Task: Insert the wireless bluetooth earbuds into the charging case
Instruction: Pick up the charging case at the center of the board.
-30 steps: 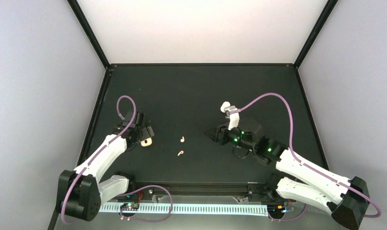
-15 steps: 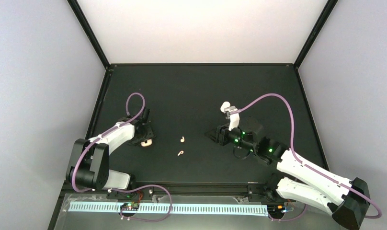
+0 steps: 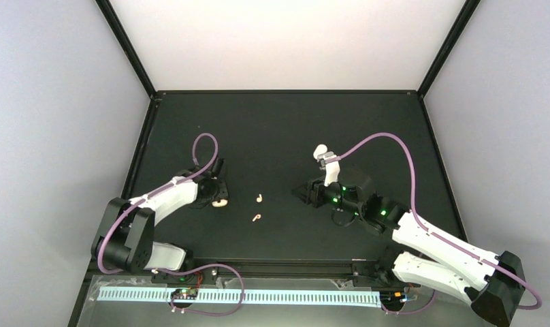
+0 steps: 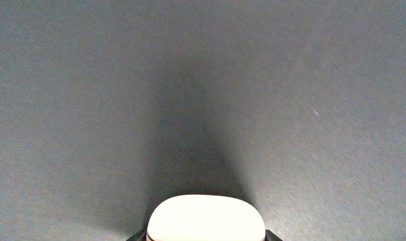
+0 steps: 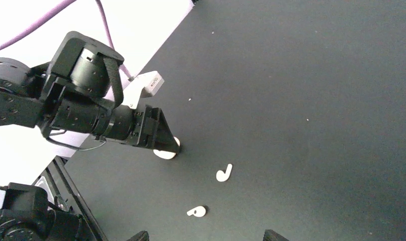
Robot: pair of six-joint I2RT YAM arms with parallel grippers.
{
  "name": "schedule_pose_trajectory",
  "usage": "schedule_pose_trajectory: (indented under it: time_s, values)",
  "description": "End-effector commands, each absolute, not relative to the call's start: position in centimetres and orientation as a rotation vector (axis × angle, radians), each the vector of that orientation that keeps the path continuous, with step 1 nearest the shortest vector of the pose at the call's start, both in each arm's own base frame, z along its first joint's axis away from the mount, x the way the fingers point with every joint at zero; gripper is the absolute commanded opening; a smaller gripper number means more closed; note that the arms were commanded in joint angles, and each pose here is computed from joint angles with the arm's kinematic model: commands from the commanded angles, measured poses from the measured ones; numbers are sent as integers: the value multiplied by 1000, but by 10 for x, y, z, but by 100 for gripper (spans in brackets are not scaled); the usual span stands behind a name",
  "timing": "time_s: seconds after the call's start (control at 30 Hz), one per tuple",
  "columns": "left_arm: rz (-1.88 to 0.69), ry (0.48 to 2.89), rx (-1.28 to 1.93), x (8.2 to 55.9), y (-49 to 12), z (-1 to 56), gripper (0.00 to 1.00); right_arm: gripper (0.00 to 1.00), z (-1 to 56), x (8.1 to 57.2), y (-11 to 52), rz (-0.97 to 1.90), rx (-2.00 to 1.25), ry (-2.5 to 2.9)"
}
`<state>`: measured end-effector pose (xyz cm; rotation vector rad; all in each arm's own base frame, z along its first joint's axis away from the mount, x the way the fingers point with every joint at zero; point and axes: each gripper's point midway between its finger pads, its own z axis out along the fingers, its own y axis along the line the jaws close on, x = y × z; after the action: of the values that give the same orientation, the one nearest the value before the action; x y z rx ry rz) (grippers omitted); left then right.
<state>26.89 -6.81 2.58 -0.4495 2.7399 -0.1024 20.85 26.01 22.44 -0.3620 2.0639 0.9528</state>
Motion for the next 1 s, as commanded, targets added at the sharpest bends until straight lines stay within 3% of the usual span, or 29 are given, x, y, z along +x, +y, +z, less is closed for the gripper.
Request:
schedule_pose_trajectory:
  time_s: [0.0,0.4,0.97]
  values:
    - [-122,2737,-337,262,-87,33,42,59,227,211,256,912,-354,2058]
    - [-268,2622,-28,270,-184,95,42,59,209,214,229,774,-282,2091]
    - [-285,2703,355,254,-313,52,45,59,192,202,191,685,-195,2122]
